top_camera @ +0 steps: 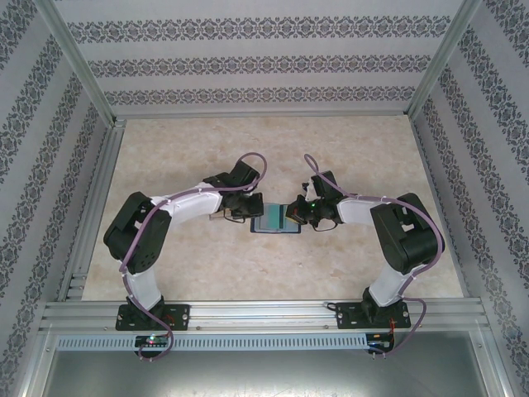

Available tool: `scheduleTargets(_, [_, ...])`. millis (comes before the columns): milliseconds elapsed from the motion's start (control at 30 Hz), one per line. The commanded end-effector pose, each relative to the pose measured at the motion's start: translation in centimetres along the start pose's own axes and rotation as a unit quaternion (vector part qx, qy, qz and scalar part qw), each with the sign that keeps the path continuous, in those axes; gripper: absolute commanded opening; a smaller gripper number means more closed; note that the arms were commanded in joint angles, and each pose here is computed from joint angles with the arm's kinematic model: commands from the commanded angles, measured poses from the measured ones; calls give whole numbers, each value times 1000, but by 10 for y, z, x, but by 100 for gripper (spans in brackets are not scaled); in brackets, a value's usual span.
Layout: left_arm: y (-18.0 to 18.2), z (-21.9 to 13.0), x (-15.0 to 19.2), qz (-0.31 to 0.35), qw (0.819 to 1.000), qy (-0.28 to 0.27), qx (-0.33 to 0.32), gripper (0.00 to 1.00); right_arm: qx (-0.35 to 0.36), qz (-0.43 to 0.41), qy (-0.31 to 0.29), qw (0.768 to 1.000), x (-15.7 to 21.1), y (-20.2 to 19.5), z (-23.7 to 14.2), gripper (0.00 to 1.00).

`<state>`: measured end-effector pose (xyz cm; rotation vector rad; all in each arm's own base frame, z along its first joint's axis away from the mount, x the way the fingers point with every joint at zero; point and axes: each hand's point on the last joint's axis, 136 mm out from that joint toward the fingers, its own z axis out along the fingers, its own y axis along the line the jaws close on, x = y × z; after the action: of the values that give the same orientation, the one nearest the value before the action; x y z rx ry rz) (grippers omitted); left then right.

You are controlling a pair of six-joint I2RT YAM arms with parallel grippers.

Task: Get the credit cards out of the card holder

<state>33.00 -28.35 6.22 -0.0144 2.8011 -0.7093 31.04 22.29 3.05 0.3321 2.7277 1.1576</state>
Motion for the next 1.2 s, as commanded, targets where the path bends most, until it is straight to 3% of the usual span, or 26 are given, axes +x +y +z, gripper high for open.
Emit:
scheduleTargets(0, [-18, 11, 4, 20, 1000, 16, 15, 9, 10, -8, 7, 1000, 7, -7, 1, 8])
scheduleTargets(200, [-4, 35, 16, 5, 999, 48, -7, 8, 13, -12, 8, 1000, 9, -7, 4, 19])
scheduleTargets(500, [10, 44, 29, -7, 997, 70, -24, 7, 11, -17, 18, 1000, 12, -4, 14, 20])
scheduleTargets(633, [10, 43, 29, -5, 997, 69, -26, 7, 10, -18, 16, 1000, 10, -2, 13, 13])
scheduleTargets(733, [11, 41, 28, -4, 997, 66, -29, 7, 11, -14, 11, 1000, 8, -6, 9, 0])
scheduleTargets(1167, [20, 34, 27, -5, 997, 60, -41, 6, 13, 8, -13, 1000, 8, -32, -20, 0])
